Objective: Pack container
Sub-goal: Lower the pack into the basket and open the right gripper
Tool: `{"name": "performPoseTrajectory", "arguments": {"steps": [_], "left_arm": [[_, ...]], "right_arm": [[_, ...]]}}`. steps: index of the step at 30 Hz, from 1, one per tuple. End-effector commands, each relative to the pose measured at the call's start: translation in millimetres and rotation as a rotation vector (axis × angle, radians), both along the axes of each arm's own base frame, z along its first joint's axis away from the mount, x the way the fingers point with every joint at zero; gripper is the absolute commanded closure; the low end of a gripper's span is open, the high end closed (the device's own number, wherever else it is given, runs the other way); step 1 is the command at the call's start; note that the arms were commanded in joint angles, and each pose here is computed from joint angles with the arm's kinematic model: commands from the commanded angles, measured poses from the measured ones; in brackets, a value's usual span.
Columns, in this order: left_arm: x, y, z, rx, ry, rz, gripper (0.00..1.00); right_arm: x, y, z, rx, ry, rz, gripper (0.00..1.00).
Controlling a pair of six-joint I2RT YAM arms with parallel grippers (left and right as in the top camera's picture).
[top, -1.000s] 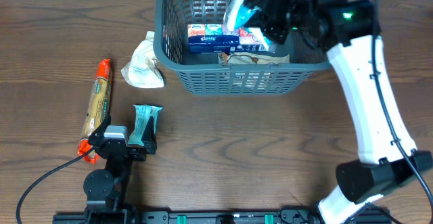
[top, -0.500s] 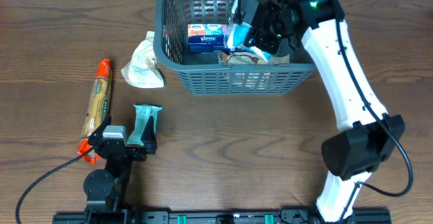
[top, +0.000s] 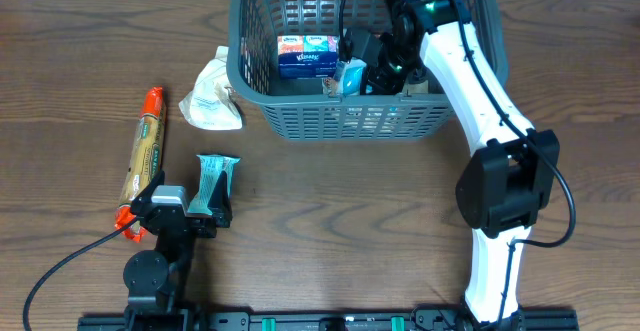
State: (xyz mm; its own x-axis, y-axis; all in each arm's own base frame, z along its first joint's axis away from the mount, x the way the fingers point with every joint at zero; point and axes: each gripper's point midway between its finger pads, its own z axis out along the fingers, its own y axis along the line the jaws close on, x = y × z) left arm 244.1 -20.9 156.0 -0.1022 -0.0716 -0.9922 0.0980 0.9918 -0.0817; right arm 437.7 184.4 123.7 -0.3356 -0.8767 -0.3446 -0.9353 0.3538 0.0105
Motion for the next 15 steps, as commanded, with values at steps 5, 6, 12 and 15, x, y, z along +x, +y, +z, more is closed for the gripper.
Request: {"name": "performPoseTrajectory", "arguments": {"steps": [5, 6, 12, 15], "left_arm": [[-1, -5, -16, -0.017, 0.048, -0.026, 0.01], [-1, -5, -16, -0.017, 0.048, -0.027, 0.01], [-1, -5, -16, -0.017, 0.048, -0.026, 0.01], [-1, -5, -16, -0.017, 0.048, -0.026, 0.01]], "right_arm": [[10, -1, 21, 0.045, -0.05, -0.006, 0.14], [11, -2, 20, 0.042, -0.051, -0.009, 0.02], [13, -4, 23, 0.042, -0.062, -0.013, 0.01], [17, -3, 41, 0.057, -0.102, -0.04, 0.01]]}}
